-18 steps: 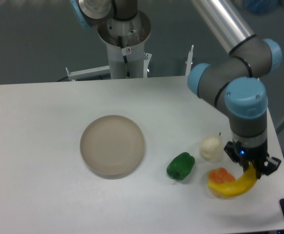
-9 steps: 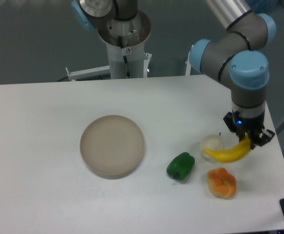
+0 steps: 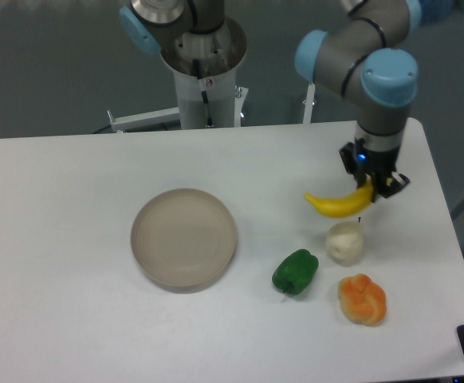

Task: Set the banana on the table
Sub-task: 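Lift the banana and carry it past the white fruit toward the plate, then lower the banana onto the table beside the green pepper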

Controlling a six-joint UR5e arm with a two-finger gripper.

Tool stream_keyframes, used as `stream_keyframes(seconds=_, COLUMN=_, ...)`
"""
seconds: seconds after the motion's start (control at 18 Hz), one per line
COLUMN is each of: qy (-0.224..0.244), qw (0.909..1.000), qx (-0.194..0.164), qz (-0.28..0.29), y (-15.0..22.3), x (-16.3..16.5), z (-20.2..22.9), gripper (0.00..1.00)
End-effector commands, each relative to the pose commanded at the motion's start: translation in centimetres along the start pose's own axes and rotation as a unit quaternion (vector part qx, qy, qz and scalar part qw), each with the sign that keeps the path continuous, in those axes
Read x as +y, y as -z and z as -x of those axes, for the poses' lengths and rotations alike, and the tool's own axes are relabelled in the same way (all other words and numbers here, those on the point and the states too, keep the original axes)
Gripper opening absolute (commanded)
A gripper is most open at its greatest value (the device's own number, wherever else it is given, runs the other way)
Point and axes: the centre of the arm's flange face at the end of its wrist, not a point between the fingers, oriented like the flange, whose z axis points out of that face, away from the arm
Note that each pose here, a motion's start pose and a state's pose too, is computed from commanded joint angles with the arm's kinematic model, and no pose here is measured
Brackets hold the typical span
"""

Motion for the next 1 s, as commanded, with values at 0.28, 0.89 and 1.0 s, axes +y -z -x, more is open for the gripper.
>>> stream_keyframes(seconds=0.28, qy=0.056, qw=0.9977, qx=0.037, qz=0.000, y=-2.7, x=-1.0, z=-3.5, gripper=0.34)
stream_keyframes(seconds=0.89, qy=0.111, qw=0.9921, qx=0.058, qz=0.002, y=-6.0, x=-1.2, z=-5.6, gripper=0.34)
stream_keyframes(seconds=1.0, qy=0.111, qw=0.9918, qx=0.062, qz=0.001, y=-6.5, x=-1.2, z=-5.3, gripper=0.34)
